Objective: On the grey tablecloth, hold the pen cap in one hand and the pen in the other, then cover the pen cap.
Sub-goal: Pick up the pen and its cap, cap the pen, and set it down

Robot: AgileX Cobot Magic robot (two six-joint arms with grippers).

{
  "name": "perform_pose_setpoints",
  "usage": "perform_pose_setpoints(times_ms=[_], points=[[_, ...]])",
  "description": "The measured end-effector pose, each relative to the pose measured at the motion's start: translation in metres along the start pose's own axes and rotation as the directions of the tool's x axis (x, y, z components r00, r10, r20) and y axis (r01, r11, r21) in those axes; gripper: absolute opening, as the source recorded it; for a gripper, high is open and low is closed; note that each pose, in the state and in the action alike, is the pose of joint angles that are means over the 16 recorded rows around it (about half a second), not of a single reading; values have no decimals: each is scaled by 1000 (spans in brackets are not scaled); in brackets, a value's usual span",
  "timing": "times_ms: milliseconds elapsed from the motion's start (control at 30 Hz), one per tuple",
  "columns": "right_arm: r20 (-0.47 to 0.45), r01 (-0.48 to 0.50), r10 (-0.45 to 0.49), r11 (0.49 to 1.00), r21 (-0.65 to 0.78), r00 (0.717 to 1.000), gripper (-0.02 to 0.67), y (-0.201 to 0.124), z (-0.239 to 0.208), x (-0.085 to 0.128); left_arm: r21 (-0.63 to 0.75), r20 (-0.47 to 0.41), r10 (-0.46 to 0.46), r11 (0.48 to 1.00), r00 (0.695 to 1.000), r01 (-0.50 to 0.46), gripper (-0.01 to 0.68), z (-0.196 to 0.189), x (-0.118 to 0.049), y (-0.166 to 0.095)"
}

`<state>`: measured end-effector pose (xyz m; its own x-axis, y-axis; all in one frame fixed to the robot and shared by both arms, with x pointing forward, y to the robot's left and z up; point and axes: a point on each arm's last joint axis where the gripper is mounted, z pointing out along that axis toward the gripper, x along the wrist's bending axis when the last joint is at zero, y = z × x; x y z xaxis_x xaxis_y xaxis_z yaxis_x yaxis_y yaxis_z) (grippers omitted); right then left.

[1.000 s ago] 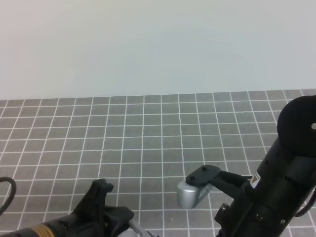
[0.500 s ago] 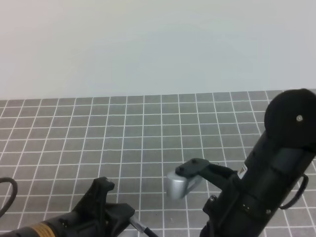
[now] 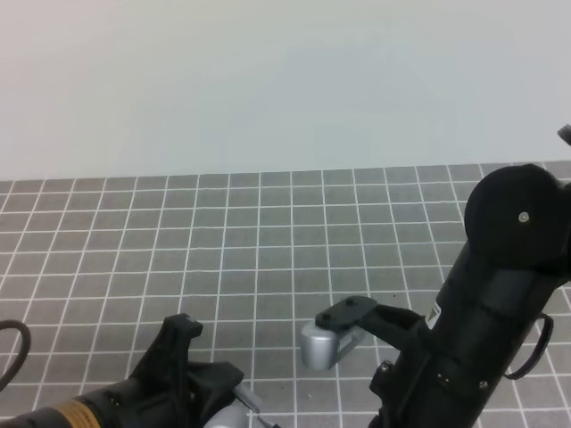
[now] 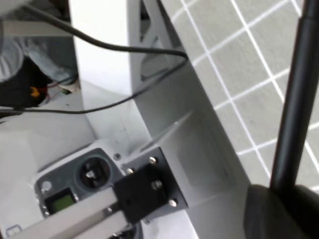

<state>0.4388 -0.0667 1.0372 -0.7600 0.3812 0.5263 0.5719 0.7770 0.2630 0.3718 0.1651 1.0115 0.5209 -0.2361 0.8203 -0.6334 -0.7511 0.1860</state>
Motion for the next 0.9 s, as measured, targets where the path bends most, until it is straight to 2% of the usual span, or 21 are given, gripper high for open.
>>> perform_pose_setpoints(times_ms=[367,900], points=[[41,-9,8,1000,25,999,69,-2,0,-3,-2,13,-2,1000,1000,2,78,0,-1,0],[15,-12,12,1000,9,1000,69,-1,0,-1,-4,34,-3,1000,999,3,78,0,-3,0]])
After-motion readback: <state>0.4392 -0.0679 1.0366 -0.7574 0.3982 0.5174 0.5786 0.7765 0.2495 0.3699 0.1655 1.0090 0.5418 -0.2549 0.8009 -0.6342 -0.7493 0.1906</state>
